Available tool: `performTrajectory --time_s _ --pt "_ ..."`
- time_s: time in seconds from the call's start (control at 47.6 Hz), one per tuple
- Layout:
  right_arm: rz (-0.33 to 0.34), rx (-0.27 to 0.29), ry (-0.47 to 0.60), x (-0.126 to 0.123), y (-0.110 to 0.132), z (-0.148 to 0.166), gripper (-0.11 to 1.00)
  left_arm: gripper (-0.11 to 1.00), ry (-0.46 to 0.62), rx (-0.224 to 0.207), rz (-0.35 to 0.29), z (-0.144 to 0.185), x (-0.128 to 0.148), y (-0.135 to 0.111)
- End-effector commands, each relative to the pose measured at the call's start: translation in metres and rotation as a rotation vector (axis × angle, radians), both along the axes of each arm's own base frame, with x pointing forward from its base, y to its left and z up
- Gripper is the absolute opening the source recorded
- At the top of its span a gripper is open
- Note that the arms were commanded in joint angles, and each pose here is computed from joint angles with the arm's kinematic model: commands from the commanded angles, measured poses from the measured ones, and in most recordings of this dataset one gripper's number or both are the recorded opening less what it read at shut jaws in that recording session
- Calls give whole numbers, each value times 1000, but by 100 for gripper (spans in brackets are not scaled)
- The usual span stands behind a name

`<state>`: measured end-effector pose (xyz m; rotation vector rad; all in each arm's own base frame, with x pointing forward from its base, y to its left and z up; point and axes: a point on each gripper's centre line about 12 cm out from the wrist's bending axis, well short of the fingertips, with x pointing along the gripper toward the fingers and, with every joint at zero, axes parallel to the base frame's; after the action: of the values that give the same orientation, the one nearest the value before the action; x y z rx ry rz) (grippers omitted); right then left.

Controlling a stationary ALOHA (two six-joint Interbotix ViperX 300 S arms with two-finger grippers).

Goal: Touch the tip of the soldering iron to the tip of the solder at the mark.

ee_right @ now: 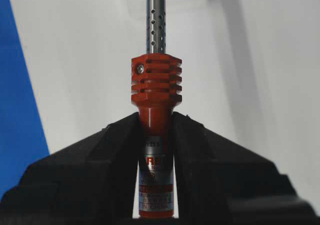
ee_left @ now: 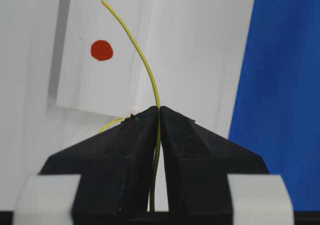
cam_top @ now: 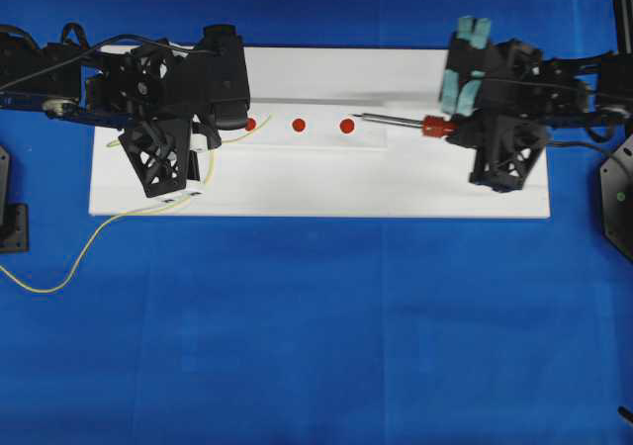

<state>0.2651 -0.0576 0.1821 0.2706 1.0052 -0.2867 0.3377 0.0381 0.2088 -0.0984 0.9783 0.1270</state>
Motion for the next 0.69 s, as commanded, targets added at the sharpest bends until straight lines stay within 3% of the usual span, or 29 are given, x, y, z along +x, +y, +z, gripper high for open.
performTrajectory --time_s 0.0,0.273,0.673 --pt "-1 -7 -33 -2 1 10 6 2 -38 5 4 11 3 1" --pt "8 -24 -28 -1 -1 9 6 2 -59 7 -4 17 18 0" --pt "11 -27 -22 0 -1 7 6 2 -43 12 -17 5 69 5"
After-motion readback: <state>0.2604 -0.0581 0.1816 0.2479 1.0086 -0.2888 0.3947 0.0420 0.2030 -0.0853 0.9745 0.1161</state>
